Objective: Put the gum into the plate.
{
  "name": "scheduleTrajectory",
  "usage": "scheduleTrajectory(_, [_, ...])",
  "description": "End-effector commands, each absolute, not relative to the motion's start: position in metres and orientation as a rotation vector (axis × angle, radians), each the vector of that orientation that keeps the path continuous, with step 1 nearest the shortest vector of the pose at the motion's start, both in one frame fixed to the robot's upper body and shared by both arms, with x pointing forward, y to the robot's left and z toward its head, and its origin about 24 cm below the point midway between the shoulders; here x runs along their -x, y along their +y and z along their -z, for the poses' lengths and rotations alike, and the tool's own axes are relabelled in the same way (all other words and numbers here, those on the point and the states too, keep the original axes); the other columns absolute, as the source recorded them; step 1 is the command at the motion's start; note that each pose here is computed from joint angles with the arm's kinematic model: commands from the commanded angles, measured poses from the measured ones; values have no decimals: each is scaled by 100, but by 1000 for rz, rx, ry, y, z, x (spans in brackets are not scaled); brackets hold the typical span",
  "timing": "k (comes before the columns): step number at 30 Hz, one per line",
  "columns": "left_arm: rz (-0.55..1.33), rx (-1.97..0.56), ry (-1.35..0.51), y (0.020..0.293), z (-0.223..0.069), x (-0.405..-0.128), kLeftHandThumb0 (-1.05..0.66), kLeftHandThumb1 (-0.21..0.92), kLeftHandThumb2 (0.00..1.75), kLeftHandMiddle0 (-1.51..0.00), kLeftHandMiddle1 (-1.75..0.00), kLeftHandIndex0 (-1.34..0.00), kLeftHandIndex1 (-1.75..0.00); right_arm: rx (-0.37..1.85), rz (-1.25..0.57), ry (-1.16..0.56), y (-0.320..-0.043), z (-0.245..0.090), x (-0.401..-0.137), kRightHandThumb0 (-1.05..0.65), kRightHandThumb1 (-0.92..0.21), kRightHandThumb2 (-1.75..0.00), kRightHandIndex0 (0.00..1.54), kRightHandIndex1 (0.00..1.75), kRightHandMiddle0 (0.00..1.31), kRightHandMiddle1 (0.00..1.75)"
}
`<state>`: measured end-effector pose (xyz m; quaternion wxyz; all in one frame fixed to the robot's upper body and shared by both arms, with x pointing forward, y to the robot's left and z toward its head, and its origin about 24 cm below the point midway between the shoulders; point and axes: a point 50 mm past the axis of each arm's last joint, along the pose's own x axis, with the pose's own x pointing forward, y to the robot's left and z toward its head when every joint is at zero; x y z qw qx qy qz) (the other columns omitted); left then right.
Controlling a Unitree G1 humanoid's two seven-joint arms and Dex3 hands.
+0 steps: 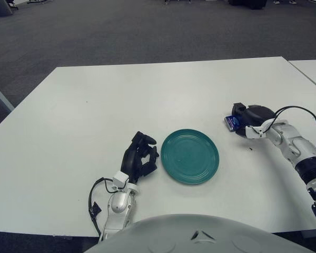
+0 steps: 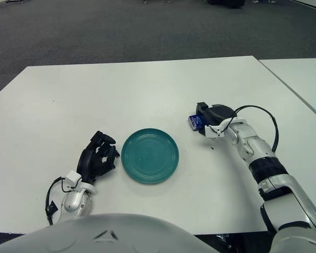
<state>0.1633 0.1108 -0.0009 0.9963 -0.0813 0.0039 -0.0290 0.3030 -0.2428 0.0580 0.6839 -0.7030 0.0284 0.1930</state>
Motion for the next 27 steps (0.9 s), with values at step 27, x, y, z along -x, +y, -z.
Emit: scheduleTrajectory(27, [59,134,60,109,11,-161,-41,61,94,-59,-175,-39,-175,1394,-495,-462,-135,-123,-252,-39,-66,-88,42,56,36,175])
